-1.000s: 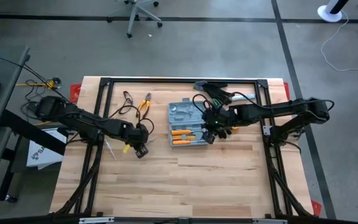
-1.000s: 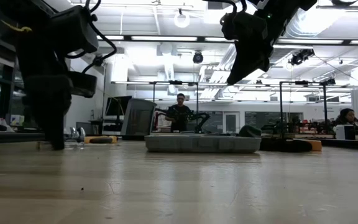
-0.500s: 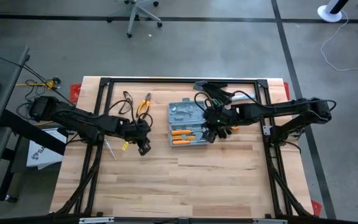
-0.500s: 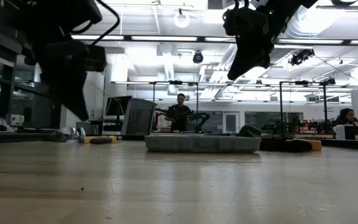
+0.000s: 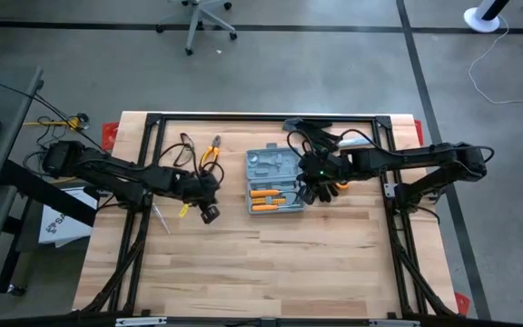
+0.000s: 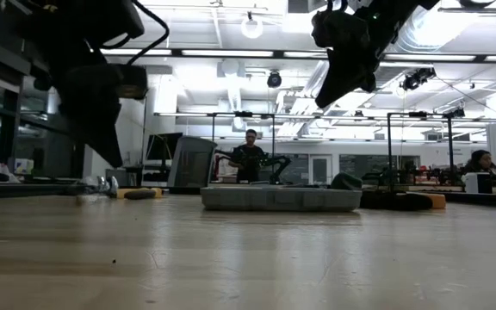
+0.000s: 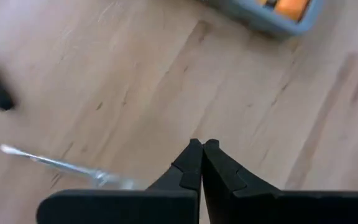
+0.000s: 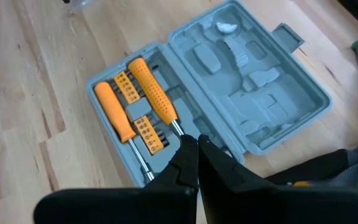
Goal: Prefit tool cases
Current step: Put the transparent flat screwdriver into the gray toolbox
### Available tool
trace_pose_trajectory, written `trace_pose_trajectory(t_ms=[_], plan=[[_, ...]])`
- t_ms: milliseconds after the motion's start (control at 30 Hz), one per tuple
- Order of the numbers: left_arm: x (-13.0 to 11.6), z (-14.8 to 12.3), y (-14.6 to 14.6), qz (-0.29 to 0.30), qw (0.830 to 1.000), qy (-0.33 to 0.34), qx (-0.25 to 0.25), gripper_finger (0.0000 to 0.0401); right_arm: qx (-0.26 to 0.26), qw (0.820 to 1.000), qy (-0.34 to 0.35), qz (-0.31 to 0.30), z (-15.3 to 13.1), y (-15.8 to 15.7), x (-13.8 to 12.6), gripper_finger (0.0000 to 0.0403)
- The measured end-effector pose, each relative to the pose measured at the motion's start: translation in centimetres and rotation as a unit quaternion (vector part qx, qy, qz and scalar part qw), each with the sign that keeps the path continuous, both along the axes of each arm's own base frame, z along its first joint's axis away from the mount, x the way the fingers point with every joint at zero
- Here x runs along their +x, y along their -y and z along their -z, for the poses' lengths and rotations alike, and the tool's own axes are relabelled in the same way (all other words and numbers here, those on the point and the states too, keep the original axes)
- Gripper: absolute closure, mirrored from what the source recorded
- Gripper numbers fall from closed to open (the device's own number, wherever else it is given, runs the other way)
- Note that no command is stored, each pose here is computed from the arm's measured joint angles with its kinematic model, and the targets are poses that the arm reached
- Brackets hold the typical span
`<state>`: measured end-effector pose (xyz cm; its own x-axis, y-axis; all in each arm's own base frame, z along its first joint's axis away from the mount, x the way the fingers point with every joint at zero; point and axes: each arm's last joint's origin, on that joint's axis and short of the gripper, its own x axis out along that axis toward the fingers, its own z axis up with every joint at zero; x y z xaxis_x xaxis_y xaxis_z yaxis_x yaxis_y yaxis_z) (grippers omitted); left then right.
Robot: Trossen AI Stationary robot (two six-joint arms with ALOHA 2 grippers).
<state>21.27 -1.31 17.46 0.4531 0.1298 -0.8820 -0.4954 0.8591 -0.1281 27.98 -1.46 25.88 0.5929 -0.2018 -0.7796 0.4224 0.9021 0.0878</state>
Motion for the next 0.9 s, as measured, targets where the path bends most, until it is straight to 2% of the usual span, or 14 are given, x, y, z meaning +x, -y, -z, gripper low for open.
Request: trace_pose_trajectory(t_ms=[200, 400, 500, 633, 900], plan=[[-0.8, 0.8, -0.5, -0.017, 0.999, -0.032, 0.026, 0.0401, 0.0, 1.0, 0.0, 0.0, 0.0, 0.0, 0.0, 0.0403], [-0.7, 0.8, -1.5, -0.034, 0.998, -0.027, 0.042, 0.0401, -0.005, 1.0, -0.002, -0.006, 0.0, 0.0, 0.0, 0.0403], [-0.3, 0.6, -2.1, -0.044, 0.998, -0.003, 0.043, 0.0401, -0.006, 1.0, -0.002, -0.005, 0.0, 0.1, 0.0, 0.0403], [0.5, 1.1, -2.6, -0.043, 0.999, 0.01, 0.016, 0.0401, -0.007, 1.0, -0.003, -0.005, 0.0, 0.1, 0.0, 0.0403], [1.2, 4.0, -1.2, -0.032, 0.996, -0.058, -0.057, 0.0401, -0.005, 1.0, -0.029, -0.004, 0.3, 0.1, -0.4, 0.0403]])
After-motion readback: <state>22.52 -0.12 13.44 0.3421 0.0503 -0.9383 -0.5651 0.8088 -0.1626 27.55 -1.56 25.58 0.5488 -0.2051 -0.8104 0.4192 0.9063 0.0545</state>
